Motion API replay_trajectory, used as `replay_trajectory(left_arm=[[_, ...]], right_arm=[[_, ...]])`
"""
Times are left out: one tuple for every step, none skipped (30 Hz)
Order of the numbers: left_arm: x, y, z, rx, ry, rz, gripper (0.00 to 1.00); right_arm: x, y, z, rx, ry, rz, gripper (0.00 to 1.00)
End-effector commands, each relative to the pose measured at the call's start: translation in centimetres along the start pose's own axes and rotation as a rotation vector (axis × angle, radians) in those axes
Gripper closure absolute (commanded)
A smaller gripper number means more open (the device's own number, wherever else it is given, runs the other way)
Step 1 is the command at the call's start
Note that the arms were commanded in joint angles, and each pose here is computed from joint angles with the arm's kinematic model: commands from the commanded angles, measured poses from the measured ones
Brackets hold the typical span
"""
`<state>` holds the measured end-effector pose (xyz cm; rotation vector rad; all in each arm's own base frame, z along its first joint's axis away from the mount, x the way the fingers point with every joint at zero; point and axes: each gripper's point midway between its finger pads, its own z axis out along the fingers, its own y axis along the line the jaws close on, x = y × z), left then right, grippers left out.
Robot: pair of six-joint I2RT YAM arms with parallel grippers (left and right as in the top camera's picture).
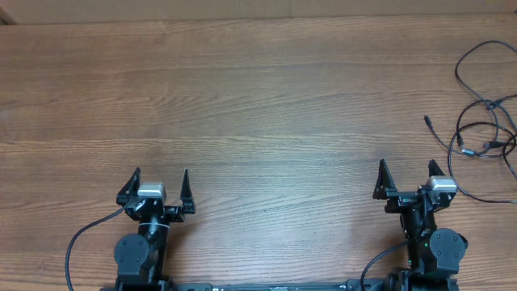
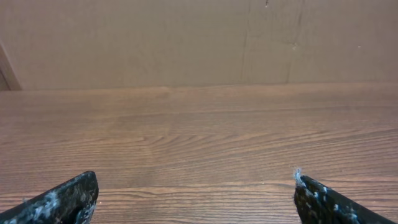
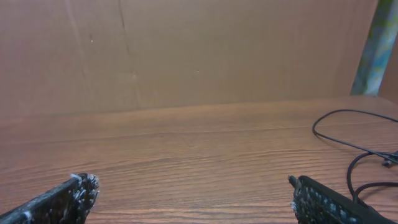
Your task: Untangle cables
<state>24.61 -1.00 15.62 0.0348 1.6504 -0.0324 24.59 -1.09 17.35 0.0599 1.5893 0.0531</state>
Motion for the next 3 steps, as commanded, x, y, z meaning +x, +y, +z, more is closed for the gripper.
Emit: replay_trajectory(left_arm=[[0.04,0.27,-0.02,-0.014,-0.003,0.004,0.0],[0.04,0.27,-0.02,-0.013,-0.003,0.004,0.0],[0.04,0.27,-0.02,-0.013,-0.003,0.004,0.0]], right_arm=[[0.14,-0.44,-0.02,0.021,-0.005,-0.008,0.0],[0.14,-0.44,-0.02,0.021,-0.005,-0.008,0.0],[0.15,-0.45,-0.02,0.021,-0.005,-0.008,0.0]])
